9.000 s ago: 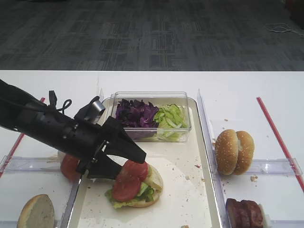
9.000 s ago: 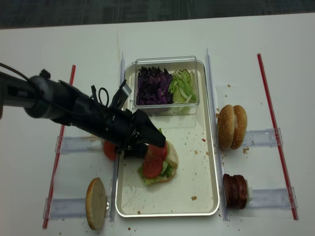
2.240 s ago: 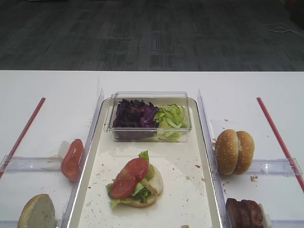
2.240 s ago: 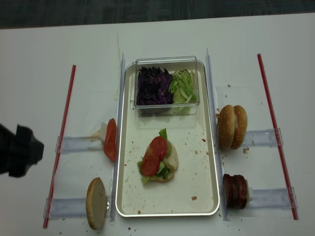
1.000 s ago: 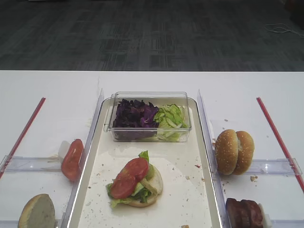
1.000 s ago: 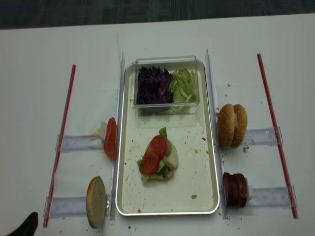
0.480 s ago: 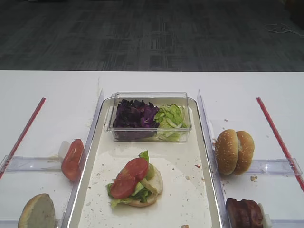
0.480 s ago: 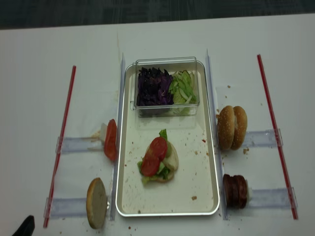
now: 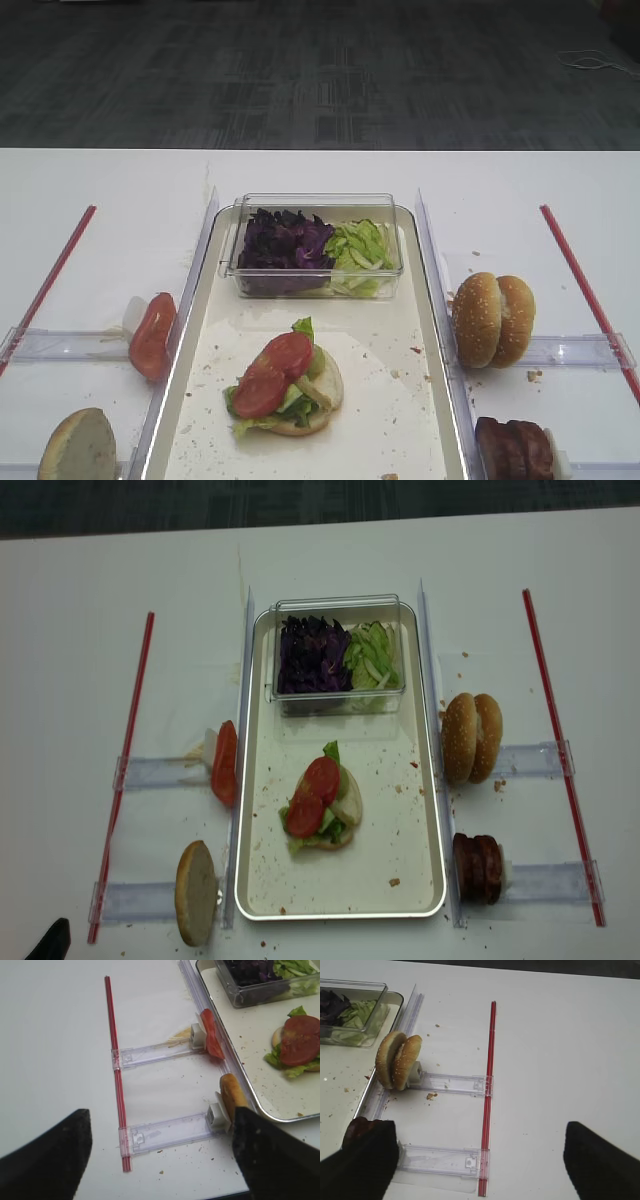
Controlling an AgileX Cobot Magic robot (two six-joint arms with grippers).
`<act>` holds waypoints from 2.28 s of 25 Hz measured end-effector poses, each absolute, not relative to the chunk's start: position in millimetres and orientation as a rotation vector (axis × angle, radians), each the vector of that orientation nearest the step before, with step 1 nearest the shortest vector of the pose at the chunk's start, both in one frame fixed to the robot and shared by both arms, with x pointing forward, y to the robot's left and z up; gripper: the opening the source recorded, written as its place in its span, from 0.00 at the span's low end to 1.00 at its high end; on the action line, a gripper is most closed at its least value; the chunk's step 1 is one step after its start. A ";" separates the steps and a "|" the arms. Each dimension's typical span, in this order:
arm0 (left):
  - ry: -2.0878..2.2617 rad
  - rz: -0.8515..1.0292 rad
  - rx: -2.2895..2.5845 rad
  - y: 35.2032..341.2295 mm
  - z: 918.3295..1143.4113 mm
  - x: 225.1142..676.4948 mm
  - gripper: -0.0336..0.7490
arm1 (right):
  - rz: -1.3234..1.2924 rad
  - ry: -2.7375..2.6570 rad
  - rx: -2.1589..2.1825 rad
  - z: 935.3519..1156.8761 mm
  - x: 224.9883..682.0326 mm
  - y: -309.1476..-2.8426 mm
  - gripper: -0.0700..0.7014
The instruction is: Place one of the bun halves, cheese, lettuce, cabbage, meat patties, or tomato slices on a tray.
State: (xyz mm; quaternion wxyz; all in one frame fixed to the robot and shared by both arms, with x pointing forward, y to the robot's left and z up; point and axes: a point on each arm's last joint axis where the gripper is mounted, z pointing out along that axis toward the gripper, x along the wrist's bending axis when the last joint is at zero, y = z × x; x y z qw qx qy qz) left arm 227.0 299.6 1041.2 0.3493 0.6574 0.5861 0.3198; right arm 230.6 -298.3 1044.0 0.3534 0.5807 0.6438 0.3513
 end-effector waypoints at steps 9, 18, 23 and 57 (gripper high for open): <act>1.519 0.829 1.703 299.6 1041.2 227.0 0.76 | 0.908 1.665 1.502 1044.0 230.6 -298.3 0.99; 1.563 0.852 1.674 299.1 1041.2 227.0 0.76 | 0.908 1.665 1.502 1044.0 230.6 -298.3 0.99; 1.580 0.861 1.663 298.9 1041.2 227.0 0.76 | 0.908 1.665 1.502 1044.0 230.6 -298.3 0.99; 1.603 0.844 1.632 298.9 1041.2 227.0 0.76 | 0.910 1.664 1.504 1044.0 230.6 -298.3 0.99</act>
